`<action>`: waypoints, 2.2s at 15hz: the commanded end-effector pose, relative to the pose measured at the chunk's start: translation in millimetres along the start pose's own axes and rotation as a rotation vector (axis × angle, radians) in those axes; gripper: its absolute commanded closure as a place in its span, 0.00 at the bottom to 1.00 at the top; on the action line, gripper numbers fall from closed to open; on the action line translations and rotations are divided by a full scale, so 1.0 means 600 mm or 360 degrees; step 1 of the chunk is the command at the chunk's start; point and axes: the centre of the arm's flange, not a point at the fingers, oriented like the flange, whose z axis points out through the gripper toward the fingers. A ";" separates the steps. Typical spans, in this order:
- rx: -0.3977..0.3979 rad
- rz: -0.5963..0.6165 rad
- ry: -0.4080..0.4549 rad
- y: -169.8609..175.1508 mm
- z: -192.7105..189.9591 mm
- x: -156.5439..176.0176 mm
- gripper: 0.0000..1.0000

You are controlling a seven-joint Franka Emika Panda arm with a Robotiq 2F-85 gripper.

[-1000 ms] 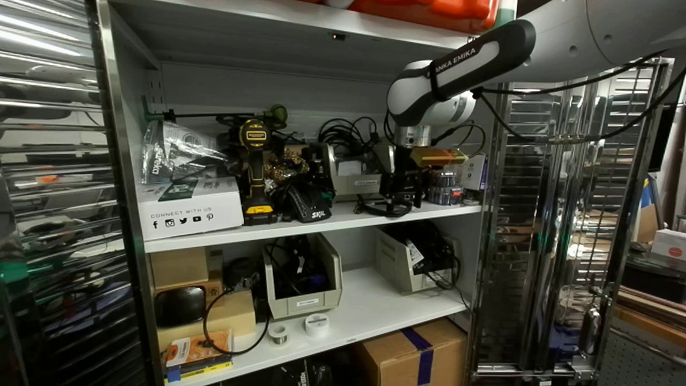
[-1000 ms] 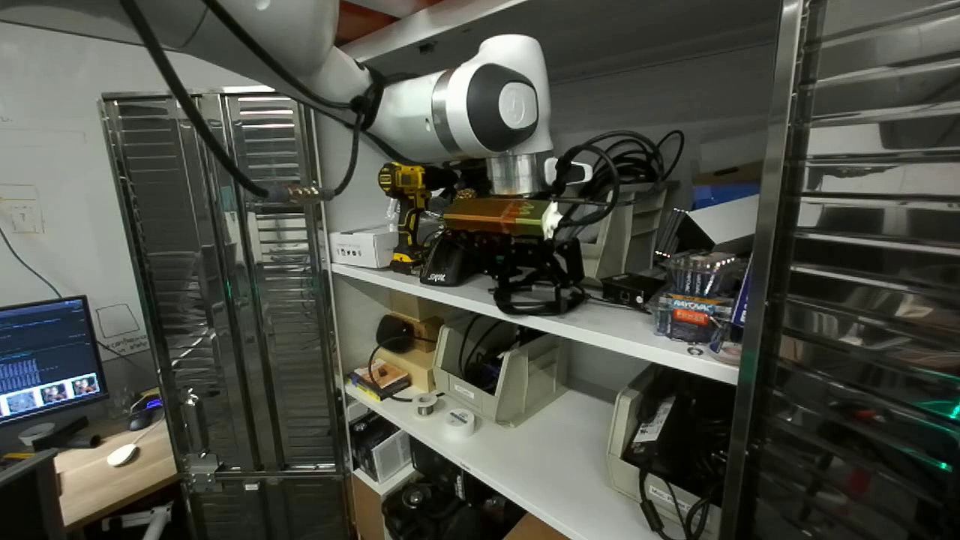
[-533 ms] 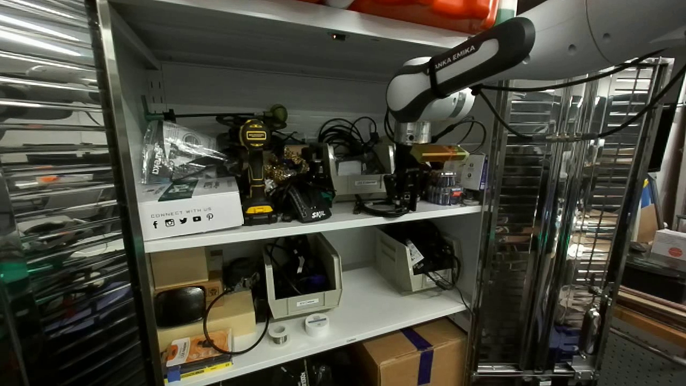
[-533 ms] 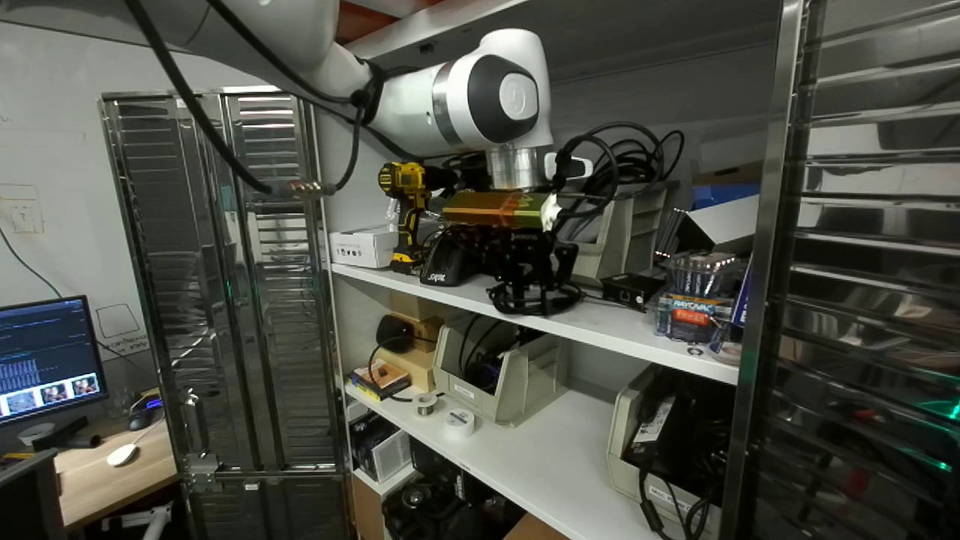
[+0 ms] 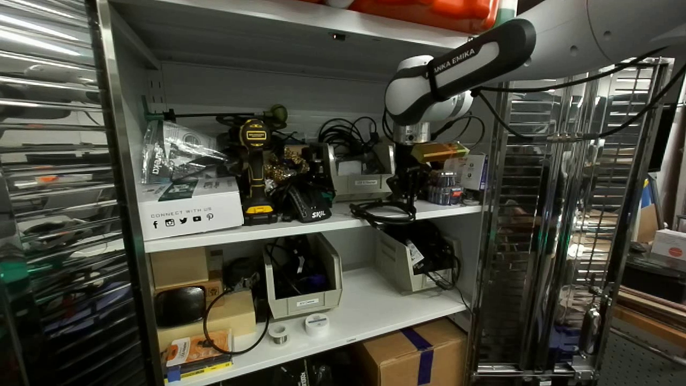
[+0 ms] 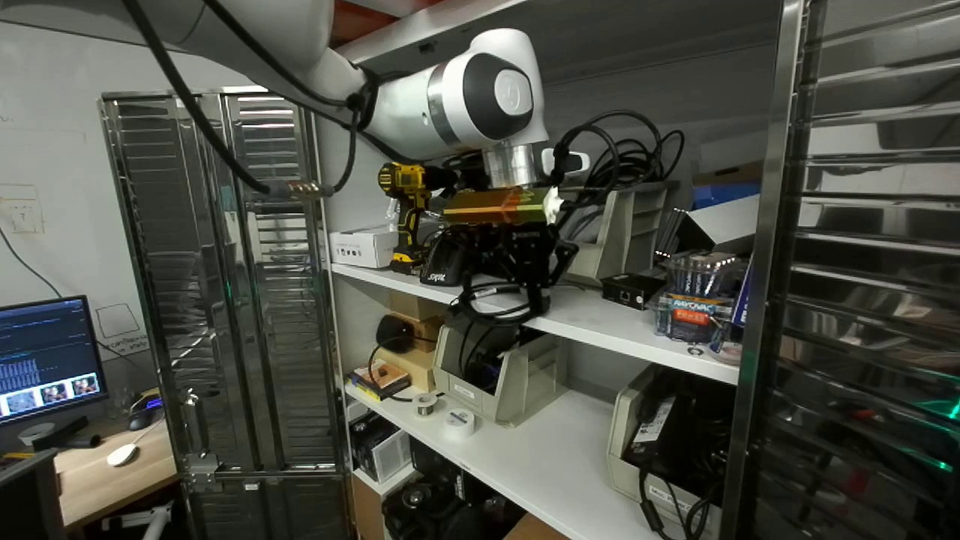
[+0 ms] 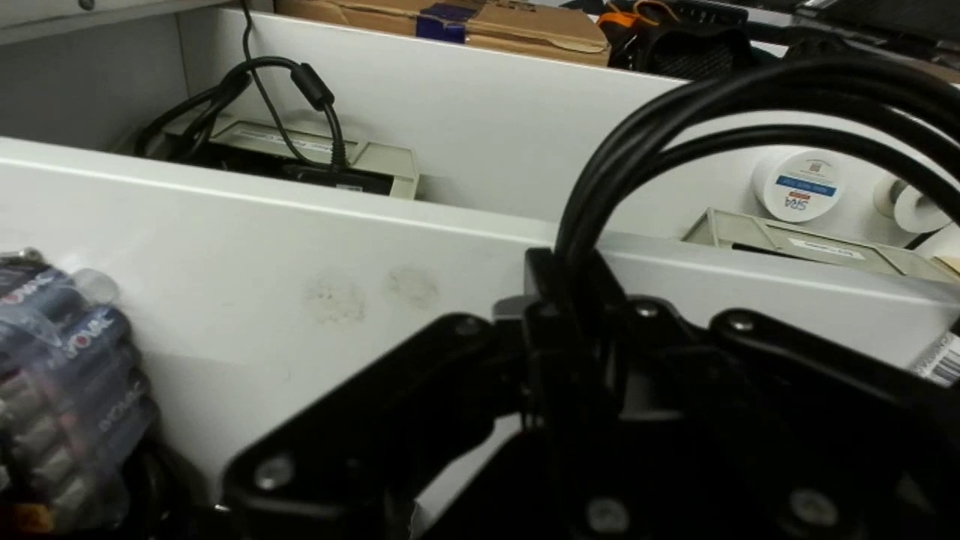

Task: Put the black cable inside the tool box on the first shelf

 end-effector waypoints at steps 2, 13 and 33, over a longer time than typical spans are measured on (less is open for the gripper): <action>-0.0100 -0.0125 0.0193 -0.013 -0.035 -0.074 0.92; -0.0484 -0.0342 0.0543 -0.010 -0.130 -0.246 0.97; -0.1106 -0.0185 0.1317 -0.041 -0.282 0.057 0.98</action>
